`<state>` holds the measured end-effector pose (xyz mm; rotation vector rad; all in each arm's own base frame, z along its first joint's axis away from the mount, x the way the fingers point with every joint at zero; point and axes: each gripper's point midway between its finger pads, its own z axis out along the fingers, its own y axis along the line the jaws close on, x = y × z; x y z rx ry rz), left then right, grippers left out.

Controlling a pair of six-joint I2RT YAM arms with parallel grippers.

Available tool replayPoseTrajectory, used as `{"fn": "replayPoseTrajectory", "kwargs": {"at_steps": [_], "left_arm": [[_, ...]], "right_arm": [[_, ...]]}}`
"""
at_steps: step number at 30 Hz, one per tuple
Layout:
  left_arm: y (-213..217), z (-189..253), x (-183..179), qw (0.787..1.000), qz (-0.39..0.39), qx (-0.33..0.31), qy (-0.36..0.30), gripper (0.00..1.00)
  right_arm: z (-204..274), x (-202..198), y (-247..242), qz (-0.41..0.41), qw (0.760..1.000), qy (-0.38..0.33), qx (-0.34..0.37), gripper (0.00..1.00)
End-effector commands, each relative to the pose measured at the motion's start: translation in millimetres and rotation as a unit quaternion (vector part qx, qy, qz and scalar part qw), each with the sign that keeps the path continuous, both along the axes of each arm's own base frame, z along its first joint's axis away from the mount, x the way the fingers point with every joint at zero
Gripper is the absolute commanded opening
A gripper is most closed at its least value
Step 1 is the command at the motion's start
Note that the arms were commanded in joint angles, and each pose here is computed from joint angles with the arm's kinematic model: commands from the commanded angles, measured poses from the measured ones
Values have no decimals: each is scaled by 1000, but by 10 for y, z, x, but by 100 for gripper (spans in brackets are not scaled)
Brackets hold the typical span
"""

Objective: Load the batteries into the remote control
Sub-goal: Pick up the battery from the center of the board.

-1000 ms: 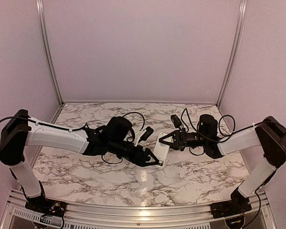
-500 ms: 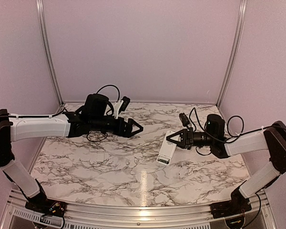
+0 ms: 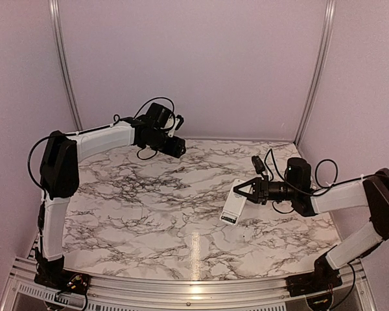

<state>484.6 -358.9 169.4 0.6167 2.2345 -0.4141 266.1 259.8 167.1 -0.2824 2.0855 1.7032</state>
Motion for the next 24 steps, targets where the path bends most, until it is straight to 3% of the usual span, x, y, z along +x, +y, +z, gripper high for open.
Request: {"fn": "replayPoseTrajectory", "kwargs": {"at_steps": [1,8,24], "left_arm": [[123,-400,22,996,-27,77,26,71],[35,-820,160,992,-64,104,33,56],[21,-1223,477,993,-73,87,36,48]], "right_arm": [[69,4,-29,4,1000,-22,1,0],[18,15,-6,13,1000,-12,2,0],[-11,38,13,17,1000,-6,1,0]]}}
